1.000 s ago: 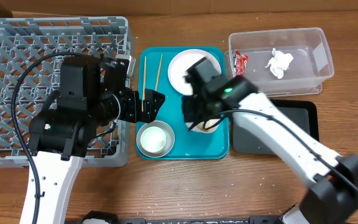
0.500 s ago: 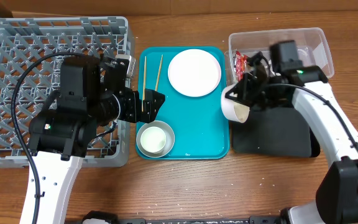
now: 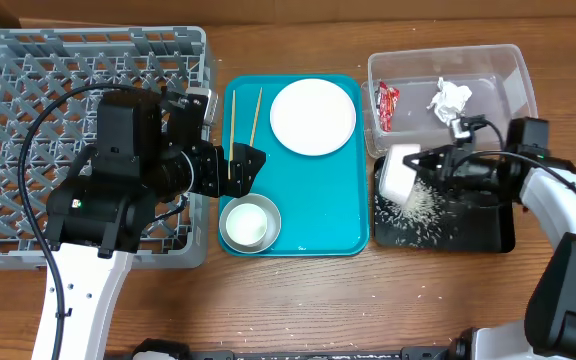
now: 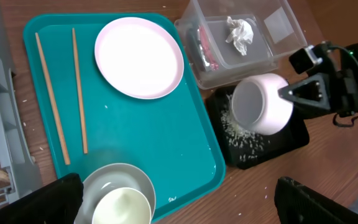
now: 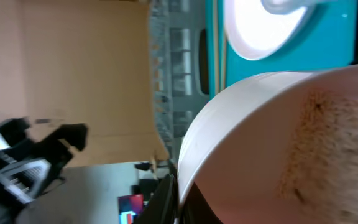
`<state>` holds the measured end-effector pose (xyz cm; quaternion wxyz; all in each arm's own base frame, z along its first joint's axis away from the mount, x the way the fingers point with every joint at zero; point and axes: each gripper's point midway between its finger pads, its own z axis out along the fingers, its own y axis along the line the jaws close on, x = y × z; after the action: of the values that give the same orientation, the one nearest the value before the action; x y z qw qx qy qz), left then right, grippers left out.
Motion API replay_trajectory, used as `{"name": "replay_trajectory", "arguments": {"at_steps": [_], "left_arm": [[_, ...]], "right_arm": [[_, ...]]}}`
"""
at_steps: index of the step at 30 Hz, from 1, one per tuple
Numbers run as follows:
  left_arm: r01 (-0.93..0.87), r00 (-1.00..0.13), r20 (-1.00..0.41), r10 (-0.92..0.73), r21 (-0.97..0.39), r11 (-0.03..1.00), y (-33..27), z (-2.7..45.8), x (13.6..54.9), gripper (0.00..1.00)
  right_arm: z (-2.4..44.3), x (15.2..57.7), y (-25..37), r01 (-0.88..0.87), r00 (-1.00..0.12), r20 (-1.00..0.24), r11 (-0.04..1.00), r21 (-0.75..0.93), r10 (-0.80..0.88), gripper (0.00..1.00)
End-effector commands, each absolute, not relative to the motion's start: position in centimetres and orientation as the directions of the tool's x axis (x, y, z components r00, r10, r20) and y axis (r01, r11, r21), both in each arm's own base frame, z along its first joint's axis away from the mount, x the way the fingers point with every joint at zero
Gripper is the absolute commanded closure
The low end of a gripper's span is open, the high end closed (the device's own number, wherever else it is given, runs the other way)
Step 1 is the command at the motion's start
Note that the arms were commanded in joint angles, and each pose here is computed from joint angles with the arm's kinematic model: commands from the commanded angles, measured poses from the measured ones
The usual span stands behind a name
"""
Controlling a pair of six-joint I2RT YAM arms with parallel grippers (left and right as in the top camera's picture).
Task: Sort waste into correct bins and load items into the dishwasher
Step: 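Tip the pink bowl over the black tray to pour out rice, then set the emptied pink bowl back on the teal tray with the right gripper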
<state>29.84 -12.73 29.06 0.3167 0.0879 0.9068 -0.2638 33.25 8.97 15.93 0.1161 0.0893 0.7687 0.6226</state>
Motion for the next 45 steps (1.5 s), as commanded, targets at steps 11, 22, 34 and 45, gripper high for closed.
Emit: {"name": "replay_trajectory", "arguments": {"at_steps": [11, 22, 34, 45], "left_arm": [[0.329, -0.776, -0.63, -0.02, -0.432, 0.84, -12.8, 29.9, 30.0, 0.0], [0.329, -0.776, -0.631, -0.02, -0.432, 0.84, -12.8, 29.9, 30.0, 0.0], [0.329, -0.776, -0.63, -0.02, -0.432, 0.84, -12.8, 29.9, 30.0, 0.0], [0.329, -0.776, -0.63, -0.02, -0.432, 0.84, -12.8, 29.9, 30.0, 0.0]], "right_arm": [[18.7, 32.0, 7.3, -0.14, -0.935, -0.16, 0.084, 0.987, 0.315, 0.96], [14.5, 32.8, 5.5, 0.084, -0.926, -0.013, 0.241, 0.967, 0.376, 0.96], [15.8, 32.4, 5.8, 0.067, -0.929, -0.015, 0.208, 0.976, 0.37, 0.96], [21.8, 30.6, 13.2, -0.208, -0.957, -0.262, 0.337, 0.918, 0.123, 0.96]]}}
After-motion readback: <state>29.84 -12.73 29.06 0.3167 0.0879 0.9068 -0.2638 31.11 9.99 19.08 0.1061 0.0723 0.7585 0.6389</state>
